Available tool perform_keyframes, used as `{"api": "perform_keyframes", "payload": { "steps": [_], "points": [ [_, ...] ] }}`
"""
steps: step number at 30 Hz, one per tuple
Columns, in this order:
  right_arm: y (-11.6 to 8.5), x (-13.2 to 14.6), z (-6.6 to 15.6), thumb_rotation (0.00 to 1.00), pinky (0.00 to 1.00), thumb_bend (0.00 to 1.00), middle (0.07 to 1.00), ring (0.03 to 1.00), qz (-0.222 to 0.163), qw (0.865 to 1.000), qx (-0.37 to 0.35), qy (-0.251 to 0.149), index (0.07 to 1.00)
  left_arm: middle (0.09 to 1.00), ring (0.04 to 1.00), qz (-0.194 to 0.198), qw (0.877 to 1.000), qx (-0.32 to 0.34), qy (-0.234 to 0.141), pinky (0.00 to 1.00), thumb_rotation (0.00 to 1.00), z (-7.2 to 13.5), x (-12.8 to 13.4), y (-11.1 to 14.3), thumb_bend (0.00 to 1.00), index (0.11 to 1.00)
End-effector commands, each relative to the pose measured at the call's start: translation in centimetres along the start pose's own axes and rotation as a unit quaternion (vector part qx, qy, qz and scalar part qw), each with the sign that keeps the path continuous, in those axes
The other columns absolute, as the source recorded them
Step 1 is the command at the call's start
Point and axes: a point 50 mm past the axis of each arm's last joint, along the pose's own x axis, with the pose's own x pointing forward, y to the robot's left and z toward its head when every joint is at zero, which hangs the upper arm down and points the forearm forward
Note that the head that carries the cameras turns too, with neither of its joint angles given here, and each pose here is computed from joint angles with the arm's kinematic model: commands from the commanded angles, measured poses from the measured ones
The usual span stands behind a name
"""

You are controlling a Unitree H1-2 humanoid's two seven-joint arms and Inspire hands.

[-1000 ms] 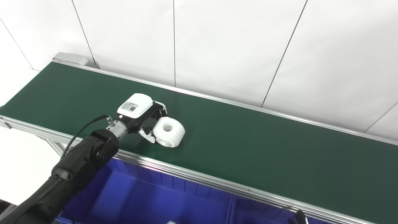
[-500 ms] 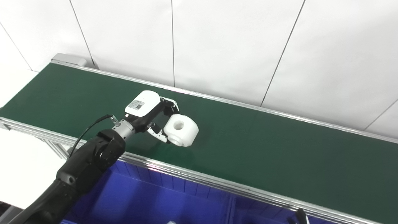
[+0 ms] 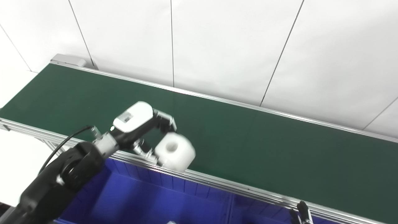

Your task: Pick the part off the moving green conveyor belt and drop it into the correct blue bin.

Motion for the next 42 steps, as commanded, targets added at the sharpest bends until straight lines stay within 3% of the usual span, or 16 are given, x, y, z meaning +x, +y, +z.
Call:
{"api": "perform_keyframes", "payload": {
  "steps": [1, 6, 10, 22, 25, 28, 38, 42],
  "points": [
    [0.0, -0.1, 0.8, 0.98, 0.97, 0.70, 1.000, 0.949, 0.004, 1.000, 0.001, -0.020, 1.000, 0.495, 0.464, -0.003, 1.000, 0.031, 0.004, 0.43, 0.00, 0.0, -0.7, 0.7, 0.52, 0.477],
    [0.0, -0.2, 0.9, 0.98, 0.95, 0.70, 1.000, 0.939, 0.003, 1.000, -0.009, -0.019, 1.000, 0.495, 0.459, -0.038, 0.996, 0.066, 0.050, 0.40, 0.00, -2.0, -3.0, -2.2, 0.52, 0.479],
    [0.1, -0.2, 0.9, 0.97, 0.95, 0.69, 1.000, 0.937, 0.002, 1.000, -0.008, -0.018, 1.000, 0.504, 0.460, -0.037, 0.994, 0.070, 0.075, 0.40, 0.00, -3.3, -4.1, -3.7, 0.52, 0.472],
    [0.6, 0.3, 1.4, 0.96, 0.92, 0.70, 1.000, 0.917, -0.002, 1.000, -0.009, -0.026, 1.000, 0.485, 0.476, -0.032, 0.983, 0.110, 0.145, 0.46, 0.00, -5.1, -4.9, -4.3, 0.52, 0.490],
    [0.5, 0.5, 1.8, 0.95, 0.91, 0.70, 1.000, 0.920, -0.002, 1.000, -0.008, -0.028, 1.000, 0.469, 0.452, -0.029, 0.983, 0.107, 0.147, 0.42, 0.00, -4.9, -4.7, -4.0, 0.52, 0.499],
    [0.2, 0.6, 2.1, 0.93, 0.92, 0.71, 1.000, 0.921, 0.001, 1.000, -0.004, -0.027, 1.000, 0.422, 0.361, -0.030, 0.982, 0.110, 0.151, 0.32, 0.00, -4.7, -4.4, -3.8, 0.52, 0.512],
    [-0.1, 0.8, 2.4, 0.90, 0.90, 0.73, 1.000, 0.907, 0.000, 1.000, -0.001, -0.024, 1.000, 0.511, 0.522, -0.070, 0.979, 0.110, 0.155, 0.50, 0.00, -4.3, -4.3, -3.6, 0.52, 0.463],
    [-0.1, 0.8, 2.5, 0.89, 0.90, 0.72, 1.000, 0.903, 0.001, 1.000, -0.001, -0.023, 1.000, 0.502, 0.487, -0.085, 0.980, 0.097, 0.154, 0.44, 0.00, -4.3, -4.2, -3.6, 0.52, 0.476]
  ]
}}
